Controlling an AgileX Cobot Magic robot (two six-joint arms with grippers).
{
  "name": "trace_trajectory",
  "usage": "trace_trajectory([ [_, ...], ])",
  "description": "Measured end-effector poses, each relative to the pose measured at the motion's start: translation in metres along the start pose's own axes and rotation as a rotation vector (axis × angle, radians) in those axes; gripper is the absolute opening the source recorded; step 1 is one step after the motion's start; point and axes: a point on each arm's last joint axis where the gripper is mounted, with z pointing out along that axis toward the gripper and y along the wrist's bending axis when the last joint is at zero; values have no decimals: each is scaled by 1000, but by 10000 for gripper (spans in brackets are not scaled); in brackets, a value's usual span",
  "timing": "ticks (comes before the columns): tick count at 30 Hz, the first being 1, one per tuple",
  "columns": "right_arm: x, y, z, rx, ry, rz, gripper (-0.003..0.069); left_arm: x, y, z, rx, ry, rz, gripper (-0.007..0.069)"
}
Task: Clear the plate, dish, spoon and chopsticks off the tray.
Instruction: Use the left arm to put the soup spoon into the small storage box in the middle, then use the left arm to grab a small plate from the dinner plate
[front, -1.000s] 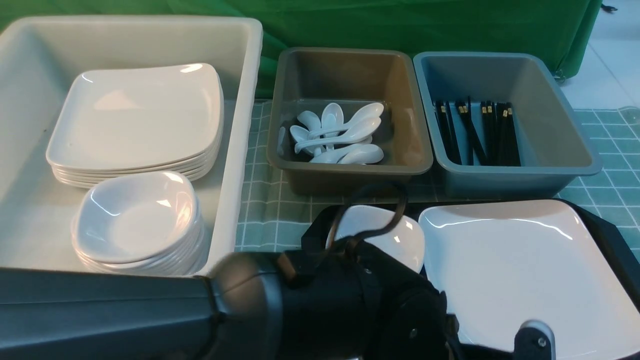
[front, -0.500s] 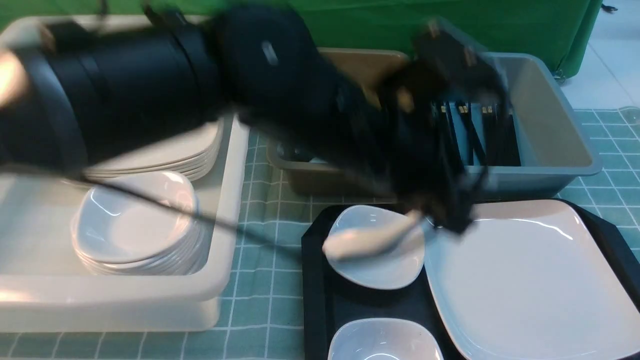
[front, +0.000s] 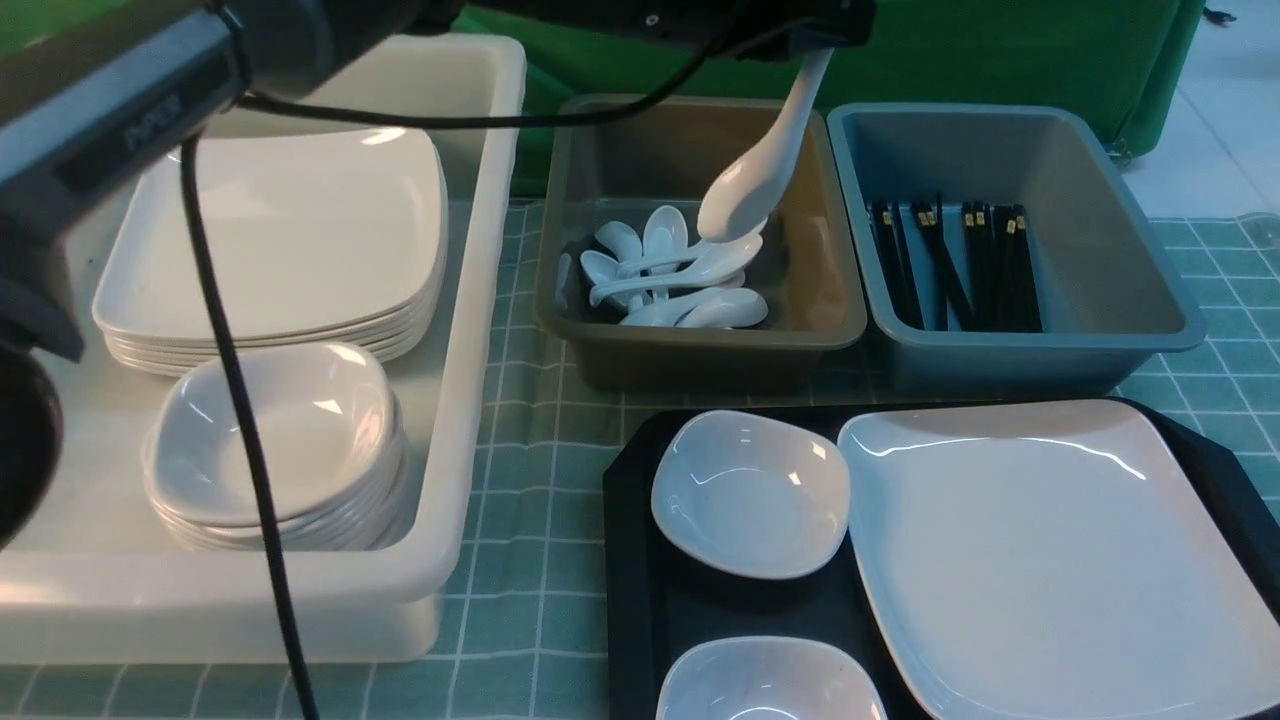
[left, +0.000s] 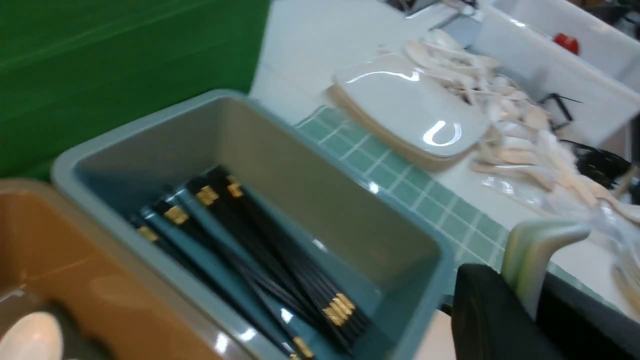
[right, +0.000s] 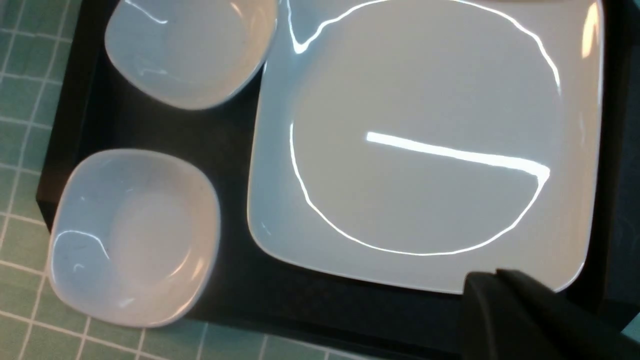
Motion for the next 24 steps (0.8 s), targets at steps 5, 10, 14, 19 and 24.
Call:
trace_trajectory([
  [5, 0, 0, 0, 0, -4, -18, 20, -3, 28, 0, -114, -83, -74, 46],
  [10, -1, 0, 0, 2, -15, -19, 20, -3, 41, -2, -176, -108, -69, 195],
  [14, -2, 0, 0, 4, -22, -19, 20, 0, 43, -1, -190, -85, -58, 368],
  [19, -2, 0, 0, 4, -22, -19, 21, 1, 39, -11, -187, 2, -124, 533],
  [24, -2, 0, 0, 3, -17, -19, 24, -4, 3, -52, -138, 263, -78, 346],
])
